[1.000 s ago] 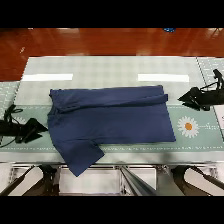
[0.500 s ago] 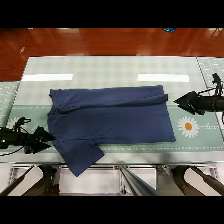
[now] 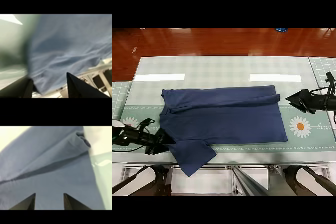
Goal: Fold the shirts.
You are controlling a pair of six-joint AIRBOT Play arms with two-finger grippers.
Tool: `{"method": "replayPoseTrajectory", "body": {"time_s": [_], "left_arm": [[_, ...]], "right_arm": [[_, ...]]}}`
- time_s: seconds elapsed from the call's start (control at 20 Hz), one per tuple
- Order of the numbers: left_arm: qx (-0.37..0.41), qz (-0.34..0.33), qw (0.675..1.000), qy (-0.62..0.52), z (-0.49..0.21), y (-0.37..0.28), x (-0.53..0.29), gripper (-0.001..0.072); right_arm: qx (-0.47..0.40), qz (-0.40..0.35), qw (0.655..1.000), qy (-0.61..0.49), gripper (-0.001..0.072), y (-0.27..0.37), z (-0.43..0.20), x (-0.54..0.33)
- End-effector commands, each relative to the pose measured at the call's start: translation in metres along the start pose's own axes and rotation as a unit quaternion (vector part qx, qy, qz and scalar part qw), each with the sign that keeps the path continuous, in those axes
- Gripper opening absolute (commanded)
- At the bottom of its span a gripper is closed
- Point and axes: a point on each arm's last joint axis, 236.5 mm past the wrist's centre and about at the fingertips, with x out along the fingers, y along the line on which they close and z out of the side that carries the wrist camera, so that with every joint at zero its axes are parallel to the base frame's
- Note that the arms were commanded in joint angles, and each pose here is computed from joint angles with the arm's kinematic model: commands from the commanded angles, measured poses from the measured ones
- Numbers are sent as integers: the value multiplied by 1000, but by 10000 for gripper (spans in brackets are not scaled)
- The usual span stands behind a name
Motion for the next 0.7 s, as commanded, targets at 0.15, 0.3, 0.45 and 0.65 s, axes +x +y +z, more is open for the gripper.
{"method": "replayPoseTrajectory", "body": {"time_s": [0.15, 0.3, 0.45, 0.65], "left_arm": [[68, 24, 996, 42, -9, -11, 19, 350], [75, 7, 996, 39, -9, -15, 6, 24], [82, 5, 997, 11, -4, -19, -2, 23], [85, 0, 996, 3, -3, -23, -4, 24]], "right_arm": [[34, 9, 999, -12, 413, -9, 6, -14], [94, -80, 992, 15, 413, -78, -14, -44], [174, -152, 968, 93, 413, -125, -74, -51], [164, -166, 955, 182, 413, -131, -136, -24]]}}
